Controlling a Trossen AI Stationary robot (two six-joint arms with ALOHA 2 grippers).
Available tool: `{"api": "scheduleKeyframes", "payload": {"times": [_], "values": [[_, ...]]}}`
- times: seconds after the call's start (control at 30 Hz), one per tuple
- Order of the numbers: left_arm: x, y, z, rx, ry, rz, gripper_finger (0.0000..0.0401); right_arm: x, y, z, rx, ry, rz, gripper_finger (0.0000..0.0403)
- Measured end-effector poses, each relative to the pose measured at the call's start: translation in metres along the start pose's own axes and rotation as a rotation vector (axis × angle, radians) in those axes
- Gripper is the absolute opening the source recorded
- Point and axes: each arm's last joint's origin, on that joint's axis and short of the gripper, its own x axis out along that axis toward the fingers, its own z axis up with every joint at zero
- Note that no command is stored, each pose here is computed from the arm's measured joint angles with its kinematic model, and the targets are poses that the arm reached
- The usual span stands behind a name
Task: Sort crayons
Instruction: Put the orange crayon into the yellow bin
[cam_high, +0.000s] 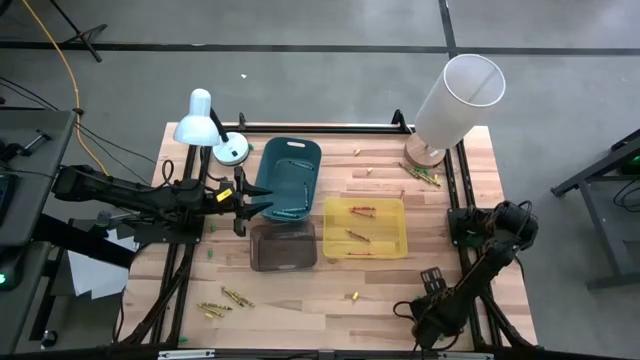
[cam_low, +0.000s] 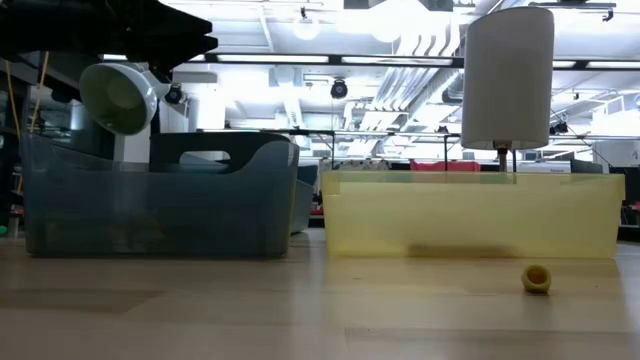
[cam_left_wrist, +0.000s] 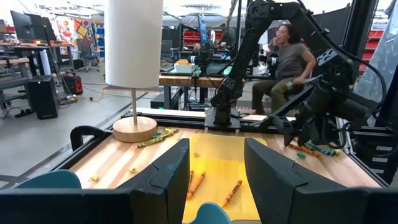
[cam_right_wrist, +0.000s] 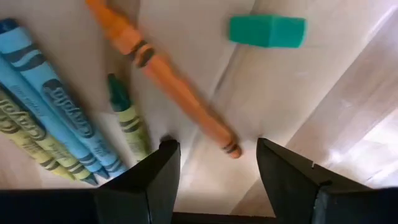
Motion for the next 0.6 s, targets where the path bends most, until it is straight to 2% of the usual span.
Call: {"api": "scheduleKeyframes", "payload": {"times": [0.37, 0.47, 0.6], "values": [[0.0, 0.0, 0.0, 0.0, 0.0, 0.0, 0.0141, -0.0011, -0.0063, 0.0081, -0.051, -0.016, 0.036, 0.0194], [0.0, 0.0, 0.0, 0.0, 0.0, 0.0, 0.0141, -0.0011, -0.0056, 0.0086, -0.052, -0.015, 0.053, 0.0164], [0.0, 0.0, 0.0, 0.0, 0.0, 0.0, 0.0141, -0.0013, -0.0049, 0.0093, -0.049, -0.018, 0.065, 0.0096]]}}
